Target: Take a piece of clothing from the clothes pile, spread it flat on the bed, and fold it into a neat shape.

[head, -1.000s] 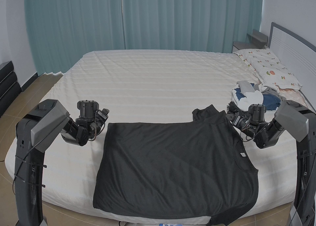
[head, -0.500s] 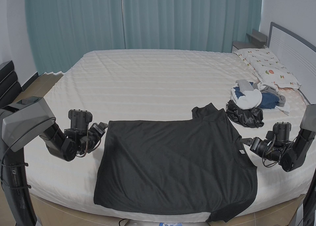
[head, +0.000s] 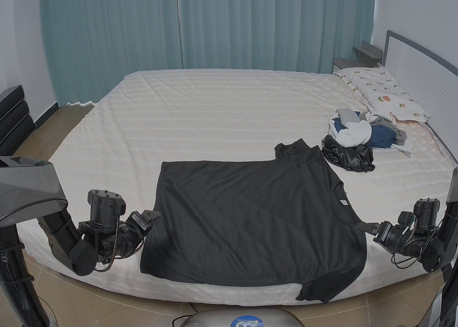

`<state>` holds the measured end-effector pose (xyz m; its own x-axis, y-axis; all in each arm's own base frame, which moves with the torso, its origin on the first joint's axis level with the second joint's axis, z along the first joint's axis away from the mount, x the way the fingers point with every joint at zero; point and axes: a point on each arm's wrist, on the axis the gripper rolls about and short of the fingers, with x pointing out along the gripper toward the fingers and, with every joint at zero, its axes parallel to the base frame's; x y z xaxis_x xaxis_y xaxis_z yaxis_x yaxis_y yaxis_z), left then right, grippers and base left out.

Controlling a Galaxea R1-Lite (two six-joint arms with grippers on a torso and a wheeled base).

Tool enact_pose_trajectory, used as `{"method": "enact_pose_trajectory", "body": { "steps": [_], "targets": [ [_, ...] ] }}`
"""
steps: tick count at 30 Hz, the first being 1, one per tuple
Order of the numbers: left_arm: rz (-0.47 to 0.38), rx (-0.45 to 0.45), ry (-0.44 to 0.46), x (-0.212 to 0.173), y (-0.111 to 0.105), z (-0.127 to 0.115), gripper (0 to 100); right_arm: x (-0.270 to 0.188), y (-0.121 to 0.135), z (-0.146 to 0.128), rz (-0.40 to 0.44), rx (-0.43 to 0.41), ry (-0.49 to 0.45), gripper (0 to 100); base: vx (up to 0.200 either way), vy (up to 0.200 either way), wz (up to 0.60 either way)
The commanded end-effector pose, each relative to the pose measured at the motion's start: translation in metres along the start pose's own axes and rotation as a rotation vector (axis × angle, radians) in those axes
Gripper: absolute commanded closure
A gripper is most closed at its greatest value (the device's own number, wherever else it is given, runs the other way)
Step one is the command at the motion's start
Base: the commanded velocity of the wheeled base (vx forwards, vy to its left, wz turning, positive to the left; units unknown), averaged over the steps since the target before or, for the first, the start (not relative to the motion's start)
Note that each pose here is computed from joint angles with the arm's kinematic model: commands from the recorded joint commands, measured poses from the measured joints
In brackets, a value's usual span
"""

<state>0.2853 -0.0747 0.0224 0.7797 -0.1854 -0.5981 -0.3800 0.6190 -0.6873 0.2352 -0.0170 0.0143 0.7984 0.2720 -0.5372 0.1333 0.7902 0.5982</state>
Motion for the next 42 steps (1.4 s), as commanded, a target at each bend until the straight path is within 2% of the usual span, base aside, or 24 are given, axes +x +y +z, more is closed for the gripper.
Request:
{"method": "enact_pose_trajectory", "body": {
  "steps": [1, 7, 12, 14, 16, 21, 32, 42],
  "targets": [
    [0.038, 0.015, 0.03, -0.002, 0.012, -0.008, 0, 0.001, -0.011, -0.016, -0.032, 0.024, 0.057, 0, 0.0, 0.0, 0.0],
    [0.032, 0.129, 0.123, -0.008, 0.025, -0.016, 0, 0.005, -0.018, -0.029, -0.032, 0.012, 0.069, 0, 0.0, 0.0, 0.0],
    [0.055, 0.287, 0.199, -0.011, 0.04, -0.023, 0, 0.005, -0.019, -0.031, -0.033, 0.01, 0.073, 0, 0.0, 0.0, 0.0],
    [0.054, 0.301, 0.205, -0.01, 0.041, -0.023, 0, 0.005, -0.019, -0.031, -0.031, 0.01, 0.073, 0, 0.0, 0.0, 0.0],
    [0.068, 0.393, 0.248, -0.004, 0.05, -0.027, 0, 0.005, -0.019, -0.032, -0.024, 0.008, 0.079, 0, 0.0, 0.0, 0.0],
    [0.061, 0.471, 0.268, 0.001, 0.055, -0.03, 0, 0.005, -0.019, -0.031, -0.018, 0.007, 0.077, 0, 0.0, 0.0, 0.0],
    [0.028, 0.566, 0.229, 0.025, 0.068, -0.033, 0, 0.005, -0.017, -0.03, -0.01, 0.002, 0.075, 0, 0.0, 0.0, 0.0],
    [0.01, 0.569, 0.224, 0.025, 0.067, -0.032, 0, 0.003, -0.013, -0.029, 0.018, 0.0, 0.074, 0, 0.0, 0.0, 0.0]
  ]
}}
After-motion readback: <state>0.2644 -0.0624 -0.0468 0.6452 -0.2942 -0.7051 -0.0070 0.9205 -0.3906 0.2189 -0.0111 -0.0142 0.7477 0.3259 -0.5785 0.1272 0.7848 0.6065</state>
